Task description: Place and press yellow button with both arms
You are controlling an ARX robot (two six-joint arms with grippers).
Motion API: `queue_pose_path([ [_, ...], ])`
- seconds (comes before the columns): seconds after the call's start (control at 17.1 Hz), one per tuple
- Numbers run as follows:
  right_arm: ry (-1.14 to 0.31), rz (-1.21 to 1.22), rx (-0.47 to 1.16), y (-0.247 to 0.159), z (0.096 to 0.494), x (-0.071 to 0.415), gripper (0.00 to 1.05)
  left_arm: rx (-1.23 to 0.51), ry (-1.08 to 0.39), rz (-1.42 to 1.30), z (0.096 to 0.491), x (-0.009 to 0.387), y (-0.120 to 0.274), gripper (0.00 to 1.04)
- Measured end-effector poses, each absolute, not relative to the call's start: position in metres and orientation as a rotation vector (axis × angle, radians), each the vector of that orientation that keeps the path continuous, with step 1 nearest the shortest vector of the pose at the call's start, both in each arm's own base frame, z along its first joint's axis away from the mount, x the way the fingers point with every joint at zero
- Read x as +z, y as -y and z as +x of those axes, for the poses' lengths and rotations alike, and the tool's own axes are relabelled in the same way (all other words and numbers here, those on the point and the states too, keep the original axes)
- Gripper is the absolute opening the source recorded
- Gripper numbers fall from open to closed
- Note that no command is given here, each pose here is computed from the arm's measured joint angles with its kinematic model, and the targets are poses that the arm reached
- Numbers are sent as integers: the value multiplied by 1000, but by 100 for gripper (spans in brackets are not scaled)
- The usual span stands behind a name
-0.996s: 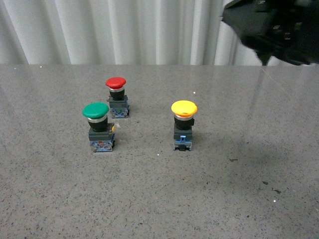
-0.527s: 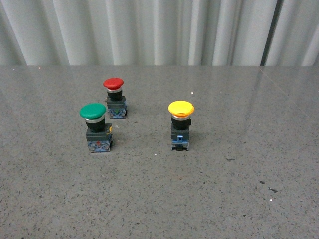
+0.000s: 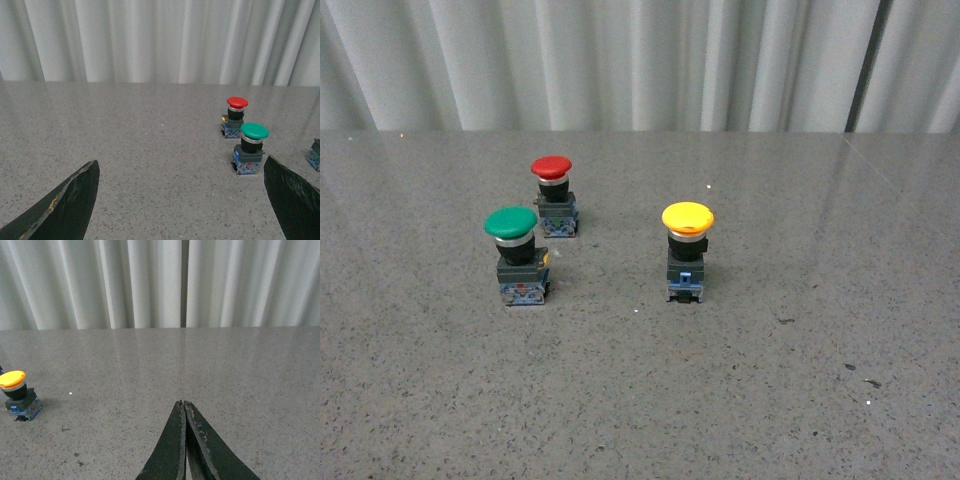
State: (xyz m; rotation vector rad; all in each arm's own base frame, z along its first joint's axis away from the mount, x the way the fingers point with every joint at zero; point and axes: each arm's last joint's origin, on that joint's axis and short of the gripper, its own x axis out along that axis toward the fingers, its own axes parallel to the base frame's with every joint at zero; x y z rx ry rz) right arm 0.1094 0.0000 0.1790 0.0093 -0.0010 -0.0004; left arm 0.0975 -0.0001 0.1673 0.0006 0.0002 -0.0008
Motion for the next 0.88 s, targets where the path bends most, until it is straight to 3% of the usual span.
queue_pose_path([
  [0.64,4,6,0,0,97,167,4,-1,-1,1,97,167,0,98],
  [0.88,4,6,0,0,97,167,47,-1,-1,1,97,167,0,98],
])
